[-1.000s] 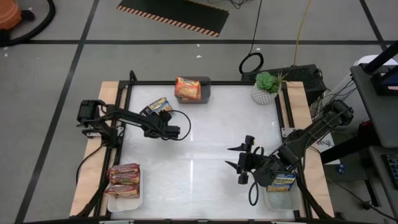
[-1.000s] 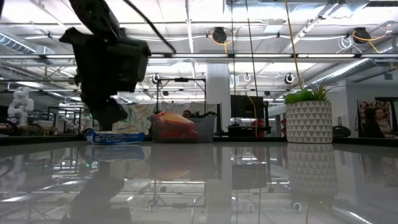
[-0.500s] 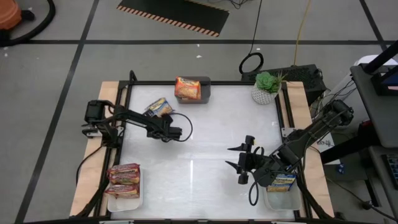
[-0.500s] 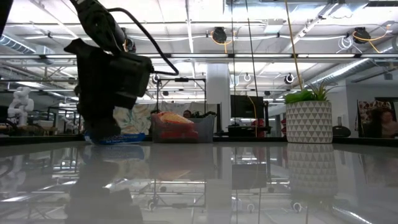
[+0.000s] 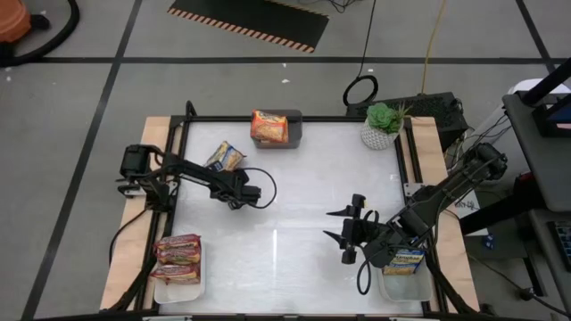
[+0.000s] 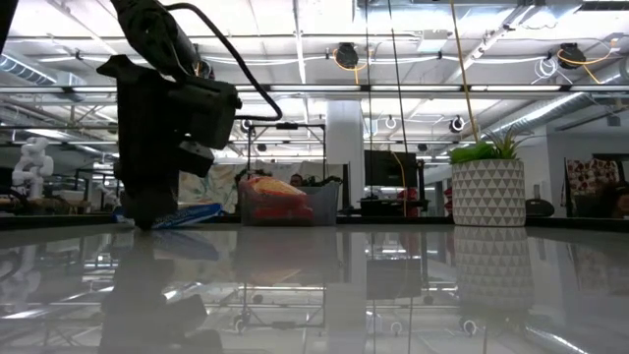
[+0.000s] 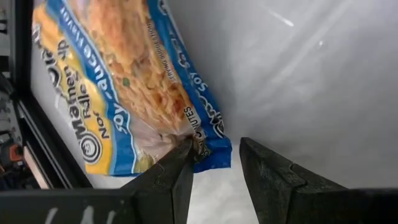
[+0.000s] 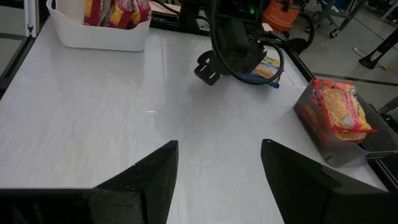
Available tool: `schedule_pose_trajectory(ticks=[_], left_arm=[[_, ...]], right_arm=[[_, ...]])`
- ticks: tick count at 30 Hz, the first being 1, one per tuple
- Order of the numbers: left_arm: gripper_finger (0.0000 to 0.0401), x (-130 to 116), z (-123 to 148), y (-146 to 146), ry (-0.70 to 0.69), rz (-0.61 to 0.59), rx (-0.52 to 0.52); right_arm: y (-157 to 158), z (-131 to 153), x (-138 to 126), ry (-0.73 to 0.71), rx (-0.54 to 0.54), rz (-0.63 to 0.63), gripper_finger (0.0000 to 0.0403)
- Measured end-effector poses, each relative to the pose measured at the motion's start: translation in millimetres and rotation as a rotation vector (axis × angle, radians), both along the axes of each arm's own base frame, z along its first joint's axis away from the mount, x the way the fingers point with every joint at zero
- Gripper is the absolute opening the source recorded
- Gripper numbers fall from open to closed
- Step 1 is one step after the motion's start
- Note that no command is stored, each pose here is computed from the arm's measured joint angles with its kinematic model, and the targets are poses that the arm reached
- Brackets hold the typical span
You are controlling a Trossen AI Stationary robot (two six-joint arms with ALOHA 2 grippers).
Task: Sort Maruchan noodles
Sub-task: Put the blue noodle pack into the gray bin
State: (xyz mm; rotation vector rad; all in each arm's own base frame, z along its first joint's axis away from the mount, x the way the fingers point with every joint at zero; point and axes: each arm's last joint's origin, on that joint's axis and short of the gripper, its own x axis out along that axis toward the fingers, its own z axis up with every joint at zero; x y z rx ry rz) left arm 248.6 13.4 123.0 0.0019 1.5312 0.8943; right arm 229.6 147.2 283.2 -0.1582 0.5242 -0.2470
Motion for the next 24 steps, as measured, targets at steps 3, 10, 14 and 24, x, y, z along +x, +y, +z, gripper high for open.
schedule_pose_trajectory(ticks=[3, 10, 14, 24], left_arm=[[0.0138, 2, 2, -4, 0.006, -0.020, -0.029], [0.0138, 9, 7, -17, -0.006, -0.086, -0.077], [0.0138, 14, 11, -24, -0.025, -0.112, -0.107], [0.0138, 28, 24, -48, -0.078, -0.185, -0.212]], right_arm=[[0, 0, 0, 0.000, 0.000, 0.000, 0.0224], [0, 0, 0, 0.000, 0.000, 0.000, 0.0224], [0, 0, 0, 0.000, 0.000, 0.000, 0.0224], [0, 0, 0, 0.000, -0.001, 0.000, 0.0224]])
